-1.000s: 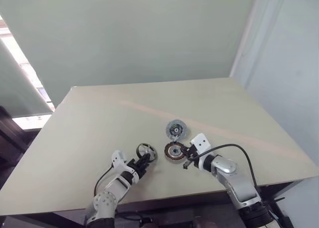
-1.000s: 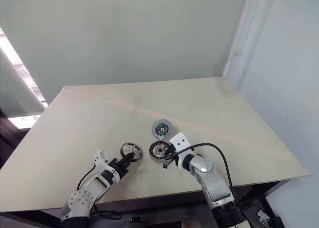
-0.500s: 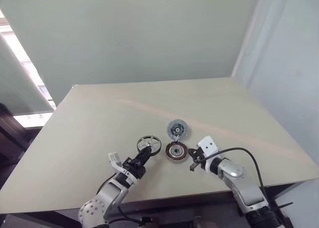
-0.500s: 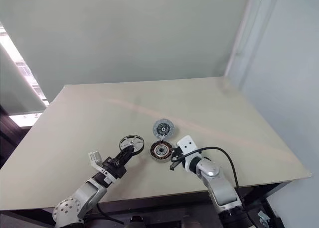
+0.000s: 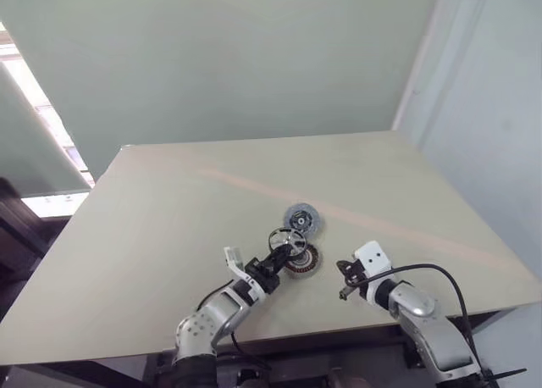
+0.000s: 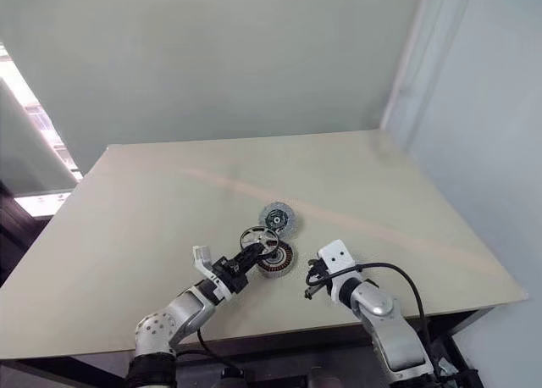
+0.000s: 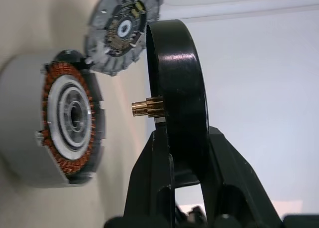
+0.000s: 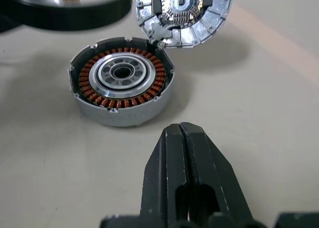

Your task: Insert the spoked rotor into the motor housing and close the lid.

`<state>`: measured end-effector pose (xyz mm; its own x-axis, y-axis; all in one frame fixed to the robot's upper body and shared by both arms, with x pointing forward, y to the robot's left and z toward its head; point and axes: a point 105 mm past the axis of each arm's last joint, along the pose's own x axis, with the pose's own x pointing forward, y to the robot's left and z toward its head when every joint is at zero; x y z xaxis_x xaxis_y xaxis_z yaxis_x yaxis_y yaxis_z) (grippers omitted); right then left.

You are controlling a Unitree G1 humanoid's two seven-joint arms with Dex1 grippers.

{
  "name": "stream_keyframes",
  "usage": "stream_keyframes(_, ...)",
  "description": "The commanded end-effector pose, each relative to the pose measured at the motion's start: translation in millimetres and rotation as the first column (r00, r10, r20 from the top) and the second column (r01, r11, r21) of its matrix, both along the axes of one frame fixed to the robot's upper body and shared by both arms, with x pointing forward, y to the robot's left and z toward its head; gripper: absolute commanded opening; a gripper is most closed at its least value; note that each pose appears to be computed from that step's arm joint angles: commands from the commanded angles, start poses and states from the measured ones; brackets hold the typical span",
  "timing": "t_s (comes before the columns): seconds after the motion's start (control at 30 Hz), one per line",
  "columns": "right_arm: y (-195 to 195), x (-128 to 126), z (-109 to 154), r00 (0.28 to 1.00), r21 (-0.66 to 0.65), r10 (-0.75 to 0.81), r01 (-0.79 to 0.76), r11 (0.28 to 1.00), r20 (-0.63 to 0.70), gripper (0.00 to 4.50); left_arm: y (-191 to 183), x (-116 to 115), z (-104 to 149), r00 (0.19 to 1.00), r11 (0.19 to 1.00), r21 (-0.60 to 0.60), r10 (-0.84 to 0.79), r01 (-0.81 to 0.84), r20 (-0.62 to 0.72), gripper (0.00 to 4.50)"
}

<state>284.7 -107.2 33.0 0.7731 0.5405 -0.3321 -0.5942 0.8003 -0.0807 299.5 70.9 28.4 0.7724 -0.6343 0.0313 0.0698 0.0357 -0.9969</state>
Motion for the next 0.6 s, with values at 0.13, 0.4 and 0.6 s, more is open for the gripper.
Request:
stream_keyframes(0.13,-0.7,2.9,21.2,0.998,0.025,-0.019,0.018,1.0,0.068,0.0,-14.7,13.6,0.9,0.999,0.999,0.014,-0.037,0.036,0.032,0.31)
stream_keyframes(0.4,-2.7,2.5,22.3,0.997,0.023,-0.031,0.03,0.999,0.067,0.0,-27.1,19.0,-5.8,0.997,0.997,0.022,-0.074,0.073,0.026,0.31)
stream_keyframes(0.6,-2.6,1.5,22.5,0.997,0.026,-0.036,0.034,0.999,0.066,0.0,-32.1,17.3,-15.5,0.996,0.995,0.043,-0.087,0.087,-0.006,0.31)
